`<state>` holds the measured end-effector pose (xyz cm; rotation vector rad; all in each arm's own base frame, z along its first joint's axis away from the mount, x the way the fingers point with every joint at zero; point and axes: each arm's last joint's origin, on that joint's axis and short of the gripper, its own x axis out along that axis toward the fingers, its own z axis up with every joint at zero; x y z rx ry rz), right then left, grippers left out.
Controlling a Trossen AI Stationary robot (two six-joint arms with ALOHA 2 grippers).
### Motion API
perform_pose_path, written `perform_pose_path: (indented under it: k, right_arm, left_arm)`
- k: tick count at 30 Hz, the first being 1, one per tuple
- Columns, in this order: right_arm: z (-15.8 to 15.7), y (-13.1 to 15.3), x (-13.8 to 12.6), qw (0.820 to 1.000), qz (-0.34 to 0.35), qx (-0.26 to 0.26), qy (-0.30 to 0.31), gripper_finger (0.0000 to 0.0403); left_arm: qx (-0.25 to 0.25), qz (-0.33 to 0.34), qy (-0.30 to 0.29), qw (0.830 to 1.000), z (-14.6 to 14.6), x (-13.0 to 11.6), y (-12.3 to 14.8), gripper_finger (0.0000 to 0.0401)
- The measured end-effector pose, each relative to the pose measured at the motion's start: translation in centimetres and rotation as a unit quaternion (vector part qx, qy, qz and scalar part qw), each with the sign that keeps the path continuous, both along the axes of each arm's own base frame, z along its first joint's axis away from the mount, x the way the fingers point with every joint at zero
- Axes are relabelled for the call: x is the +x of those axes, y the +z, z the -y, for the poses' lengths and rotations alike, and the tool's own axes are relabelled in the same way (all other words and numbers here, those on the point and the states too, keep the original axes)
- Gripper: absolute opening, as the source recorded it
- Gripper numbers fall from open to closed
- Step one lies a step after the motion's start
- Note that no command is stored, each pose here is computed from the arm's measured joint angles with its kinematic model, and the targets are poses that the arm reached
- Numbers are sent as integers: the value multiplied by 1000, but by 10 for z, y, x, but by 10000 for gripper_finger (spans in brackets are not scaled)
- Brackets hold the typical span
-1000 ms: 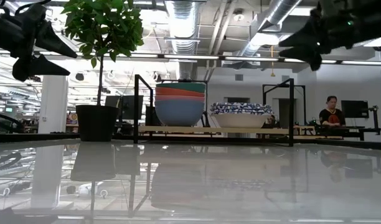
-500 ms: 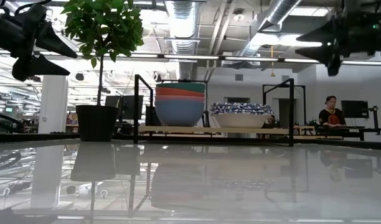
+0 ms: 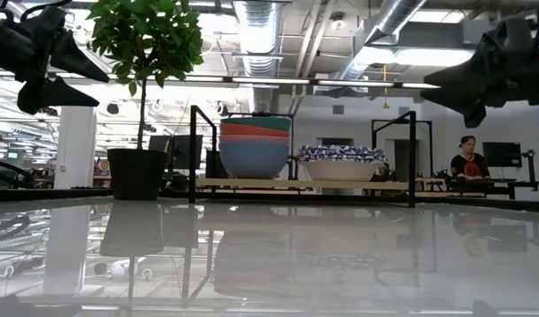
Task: Place and stack bowls onto a shelf
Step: Return to Home Position
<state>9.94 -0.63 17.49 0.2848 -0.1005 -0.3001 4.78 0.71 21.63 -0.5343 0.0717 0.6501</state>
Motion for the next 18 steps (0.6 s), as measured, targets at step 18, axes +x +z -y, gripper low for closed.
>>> perform_pose_path:
  k: [18]
  right_arm:
    - [7,-6,0,999,-34,-23,-35,192]
  left_arm:
    - [17,-2,11,1000,0,1,0,293]
